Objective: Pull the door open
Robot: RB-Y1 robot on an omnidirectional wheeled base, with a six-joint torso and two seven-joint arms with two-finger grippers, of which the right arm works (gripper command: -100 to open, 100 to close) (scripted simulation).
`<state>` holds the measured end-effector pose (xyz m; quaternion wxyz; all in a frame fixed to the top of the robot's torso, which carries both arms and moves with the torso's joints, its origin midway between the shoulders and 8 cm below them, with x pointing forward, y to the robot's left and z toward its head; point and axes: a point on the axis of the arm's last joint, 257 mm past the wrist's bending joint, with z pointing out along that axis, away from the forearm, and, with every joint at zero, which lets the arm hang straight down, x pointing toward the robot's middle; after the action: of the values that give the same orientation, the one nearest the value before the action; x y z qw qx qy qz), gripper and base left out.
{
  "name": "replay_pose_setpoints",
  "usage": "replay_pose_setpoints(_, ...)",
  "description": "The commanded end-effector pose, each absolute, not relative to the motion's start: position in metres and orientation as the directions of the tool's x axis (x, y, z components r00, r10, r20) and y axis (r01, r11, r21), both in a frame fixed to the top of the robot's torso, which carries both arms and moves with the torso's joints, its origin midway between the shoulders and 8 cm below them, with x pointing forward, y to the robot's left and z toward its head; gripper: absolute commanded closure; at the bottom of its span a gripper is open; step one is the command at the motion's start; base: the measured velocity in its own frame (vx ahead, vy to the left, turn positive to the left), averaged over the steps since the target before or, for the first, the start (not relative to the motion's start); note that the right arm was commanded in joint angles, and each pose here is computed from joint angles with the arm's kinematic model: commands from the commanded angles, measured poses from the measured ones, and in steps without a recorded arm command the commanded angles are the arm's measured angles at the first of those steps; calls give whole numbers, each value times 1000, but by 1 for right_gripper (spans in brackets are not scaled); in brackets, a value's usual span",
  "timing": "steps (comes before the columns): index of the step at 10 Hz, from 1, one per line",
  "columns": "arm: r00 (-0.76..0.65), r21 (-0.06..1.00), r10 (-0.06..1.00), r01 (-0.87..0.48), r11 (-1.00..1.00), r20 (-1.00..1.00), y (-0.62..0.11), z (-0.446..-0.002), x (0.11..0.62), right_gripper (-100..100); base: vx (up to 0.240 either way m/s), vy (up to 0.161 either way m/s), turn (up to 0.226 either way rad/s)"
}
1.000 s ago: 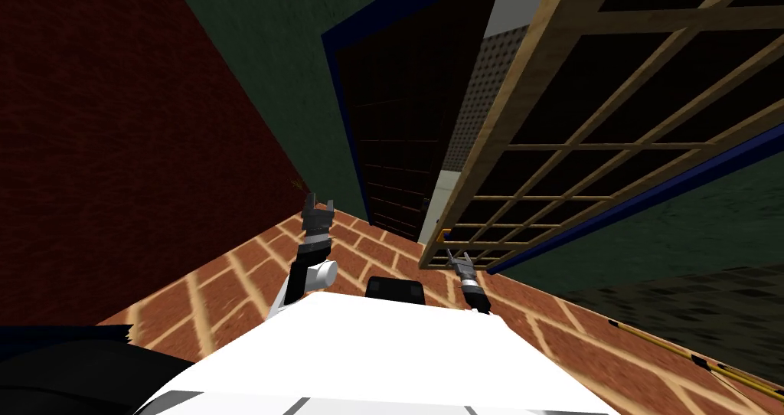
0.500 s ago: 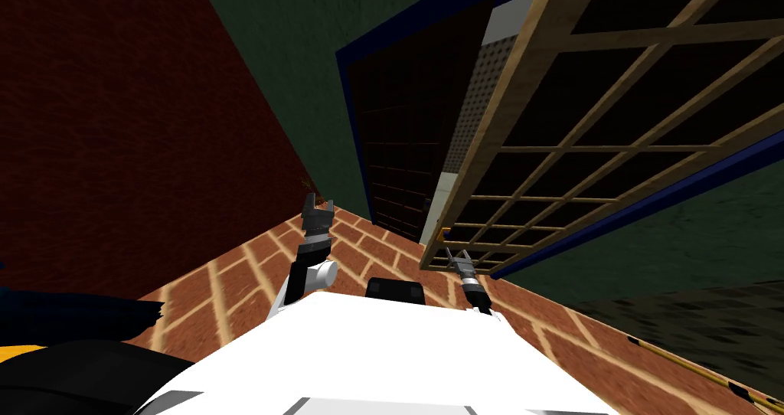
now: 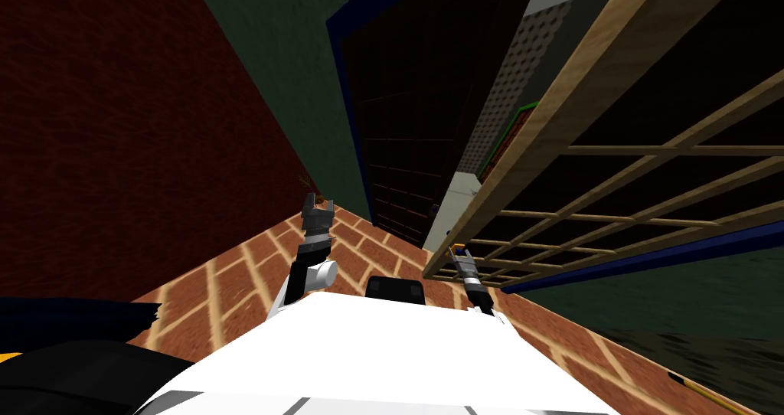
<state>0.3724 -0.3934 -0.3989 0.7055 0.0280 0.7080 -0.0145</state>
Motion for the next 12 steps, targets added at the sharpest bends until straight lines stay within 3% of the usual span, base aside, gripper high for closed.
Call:
replay_pose_setpoints(1,-3,19,19,60,998,-1000,-393,-399,372,-100,79,1,-8)
replay_pose_setpoints(2,-3,19,19,60,998,-1000,-393,-399,372,100,-16,5,4)
replay_pose_setpoints(7,-3,19,19,60,998,-1000,-393,-399,372,100,-13,-3,2)
replay_pose_setpoints(12,-32,80,87,185,980,-996,-429,-408,369,100,-20,13,4)
